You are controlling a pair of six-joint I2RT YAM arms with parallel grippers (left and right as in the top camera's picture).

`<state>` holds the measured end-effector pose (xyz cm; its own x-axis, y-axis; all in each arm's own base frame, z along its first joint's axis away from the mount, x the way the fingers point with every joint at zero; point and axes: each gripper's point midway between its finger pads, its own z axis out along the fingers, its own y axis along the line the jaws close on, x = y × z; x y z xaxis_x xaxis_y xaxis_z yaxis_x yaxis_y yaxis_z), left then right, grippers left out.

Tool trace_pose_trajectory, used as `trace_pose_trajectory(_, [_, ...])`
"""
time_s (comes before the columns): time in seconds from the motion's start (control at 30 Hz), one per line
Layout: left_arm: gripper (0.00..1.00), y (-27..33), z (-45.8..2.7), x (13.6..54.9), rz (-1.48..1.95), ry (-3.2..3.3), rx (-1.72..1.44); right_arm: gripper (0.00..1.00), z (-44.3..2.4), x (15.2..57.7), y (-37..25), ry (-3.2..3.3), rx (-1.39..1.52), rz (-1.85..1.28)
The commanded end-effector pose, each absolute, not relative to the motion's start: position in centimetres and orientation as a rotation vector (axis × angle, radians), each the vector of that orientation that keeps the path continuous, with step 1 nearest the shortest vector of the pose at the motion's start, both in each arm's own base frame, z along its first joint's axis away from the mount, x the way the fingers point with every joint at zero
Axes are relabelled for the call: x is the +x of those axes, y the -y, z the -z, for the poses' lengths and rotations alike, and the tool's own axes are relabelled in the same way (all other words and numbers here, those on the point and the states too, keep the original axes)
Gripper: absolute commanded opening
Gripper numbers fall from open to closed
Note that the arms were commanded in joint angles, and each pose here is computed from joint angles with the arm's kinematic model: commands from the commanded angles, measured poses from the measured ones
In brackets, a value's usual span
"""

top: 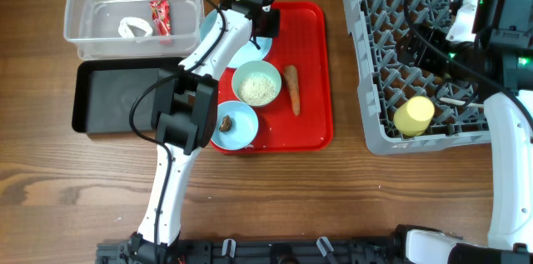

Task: Sort waste into correct bins and load items into the dishwasher rack
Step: 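Carry the tissue over the clear bin and release it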

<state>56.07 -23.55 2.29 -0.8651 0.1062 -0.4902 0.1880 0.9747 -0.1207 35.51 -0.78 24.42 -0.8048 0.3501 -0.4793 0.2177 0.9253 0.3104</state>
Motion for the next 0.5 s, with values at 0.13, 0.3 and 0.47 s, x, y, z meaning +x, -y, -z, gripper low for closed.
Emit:
trace_pose_trajectory(0.13, [0.19,23.7,-2.1,55.9,0.2,-2.624,0.211,0.98,-24.3,35.4,1.1,-2.537,0.386,-0.296])
trace_pose_trajectory(0.3, [0.14,24.4,-2.1,55.7,0.206,-2.622,0.226,0.98,-24.3,35.4,1.1,-2.537,0.386,-0.296])
trace_pose_trajectory(0.47, [0.15,26.1,-2.3,55.0,0.222,-2.615,0.266,0.98,-24.3,35.4,1.1,-2.537,0.386,-0.296])
